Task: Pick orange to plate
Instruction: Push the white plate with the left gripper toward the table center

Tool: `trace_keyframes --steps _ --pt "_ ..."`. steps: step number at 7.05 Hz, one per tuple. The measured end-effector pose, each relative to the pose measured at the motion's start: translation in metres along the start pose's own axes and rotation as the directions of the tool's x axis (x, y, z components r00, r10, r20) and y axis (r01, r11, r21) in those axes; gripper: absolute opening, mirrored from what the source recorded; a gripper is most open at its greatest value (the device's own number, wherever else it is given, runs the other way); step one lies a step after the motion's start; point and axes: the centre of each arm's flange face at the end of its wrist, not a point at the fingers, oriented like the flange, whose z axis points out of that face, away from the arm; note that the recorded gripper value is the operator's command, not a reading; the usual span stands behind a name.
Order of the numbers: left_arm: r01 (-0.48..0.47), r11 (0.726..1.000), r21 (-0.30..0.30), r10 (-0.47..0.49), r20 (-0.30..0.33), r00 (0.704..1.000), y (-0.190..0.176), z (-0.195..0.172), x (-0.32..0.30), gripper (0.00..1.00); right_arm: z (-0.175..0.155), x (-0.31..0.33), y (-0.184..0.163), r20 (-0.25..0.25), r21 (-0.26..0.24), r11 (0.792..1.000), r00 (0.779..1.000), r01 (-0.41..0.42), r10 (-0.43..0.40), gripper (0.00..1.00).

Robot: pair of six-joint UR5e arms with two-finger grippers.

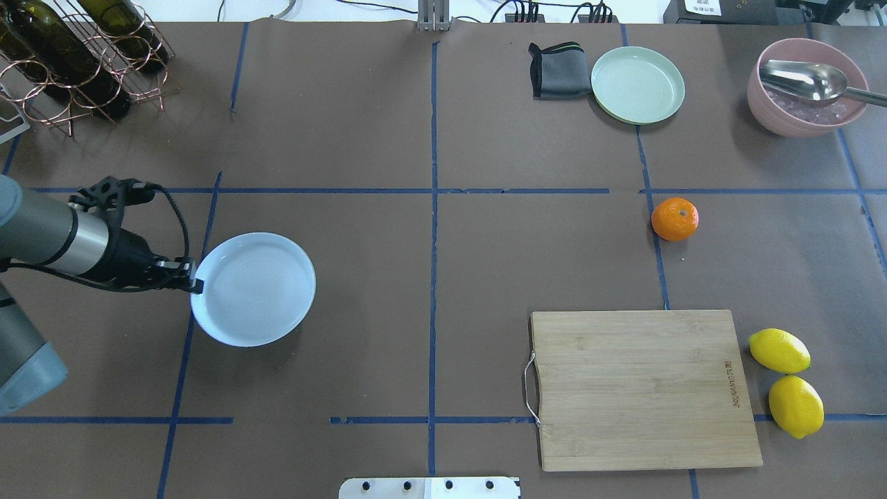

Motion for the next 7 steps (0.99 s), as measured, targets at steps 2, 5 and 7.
trace_keyframes --steps 2,5,7 --pt "0.105 0.994 -0.004 -0.105 -0.098 0.990 -0.055 0.033 0.121 0.00 0.002 -0.001 0.000 0.029 0.001 1.000 1.000 -0.006 0.006 1.00" --pt "0.153 0.987 0.039 -0.150 -0.062 0.987 -0.075 0.112 0.196 0.00 -0.001 -0.005 -0.004 0.036 0.010 1.000 0.999 -0.022 0.022 1.00" --pt "0.151 0.987 0.051 -0.150 -0.036 0.988 -0.067 0.137 0.201 0.06 -0.001 -0.009 -0.007 0.036 0.015 1.000 0.999 -0.015 0.014 1.00"
